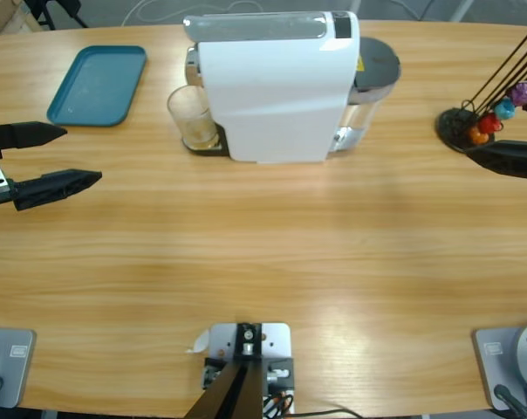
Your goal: Pour coffee
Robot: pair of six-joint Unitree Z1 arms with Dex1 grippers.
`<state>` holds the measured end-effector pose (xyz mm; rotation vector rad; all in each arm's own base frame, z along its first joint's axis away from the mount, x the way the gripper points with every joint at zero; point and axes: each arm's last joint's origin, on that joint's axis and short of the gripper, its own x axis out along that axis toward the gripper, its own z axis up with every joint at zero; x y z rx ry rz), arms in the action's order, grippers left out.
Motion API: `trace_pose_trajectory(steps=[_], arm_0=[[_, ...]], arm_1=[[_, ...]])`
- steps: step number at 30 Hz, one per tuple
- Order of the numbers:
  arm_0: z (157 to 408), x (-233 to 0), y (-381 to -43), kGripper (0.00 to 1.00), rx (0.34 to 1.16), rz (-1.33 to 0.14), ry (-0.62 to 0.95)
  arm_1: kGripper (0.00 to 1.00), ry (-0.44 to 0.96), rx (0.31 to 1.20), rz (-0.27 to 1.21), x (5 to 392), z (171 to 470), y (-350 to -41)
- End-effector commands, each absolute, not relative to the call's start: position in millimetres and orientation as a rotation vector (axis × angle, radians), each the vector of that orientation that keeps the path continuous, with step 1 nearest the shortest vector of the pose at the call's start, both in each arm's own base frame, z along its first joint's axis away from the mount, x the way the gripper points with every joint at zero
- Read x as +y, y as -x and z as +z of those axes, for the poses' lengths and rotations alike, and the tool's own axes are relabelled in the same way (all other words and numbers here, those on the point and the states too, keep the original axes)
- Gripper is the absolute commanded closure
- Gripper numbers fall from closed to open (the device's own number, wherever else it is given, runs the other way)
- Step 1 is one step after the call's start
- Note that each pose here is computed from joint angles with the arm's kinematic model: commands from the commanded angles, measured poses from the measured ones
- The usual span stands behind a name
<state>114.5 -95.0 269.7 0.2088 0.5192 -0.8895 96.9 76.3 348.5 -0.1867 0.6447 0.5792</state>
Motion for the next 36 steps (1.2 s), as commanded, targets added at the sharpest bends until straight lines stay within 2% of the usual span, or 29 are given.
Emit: trace_pose_trajectory(steps=[1,14,23,30,36], arm_0=[[259,-90,-110,0.000,0.547,-0.869,-0.205],[258,-90,-109,0.000,0.543,-0.869,-0.204],[259,-89,-108,0.000,0.535,-0.870,-0.200],[258,-90,-108,0.000,0.522,-0.889,-0.216],[267,-83,-95,0.000,0.417,-0.951,-0.278]], arm_1=[[0.000,0.172,0.702,0.688,78,338,-90],[0.000,0.185,0.766,0.694,86,329,-99],[0.000,0.183,0.751,0.664,79,331,-100],[0.000,0.186,0.784,0.674,85,326,-106],[0.000,0.181,0.813,0.674,88,322,-110]])
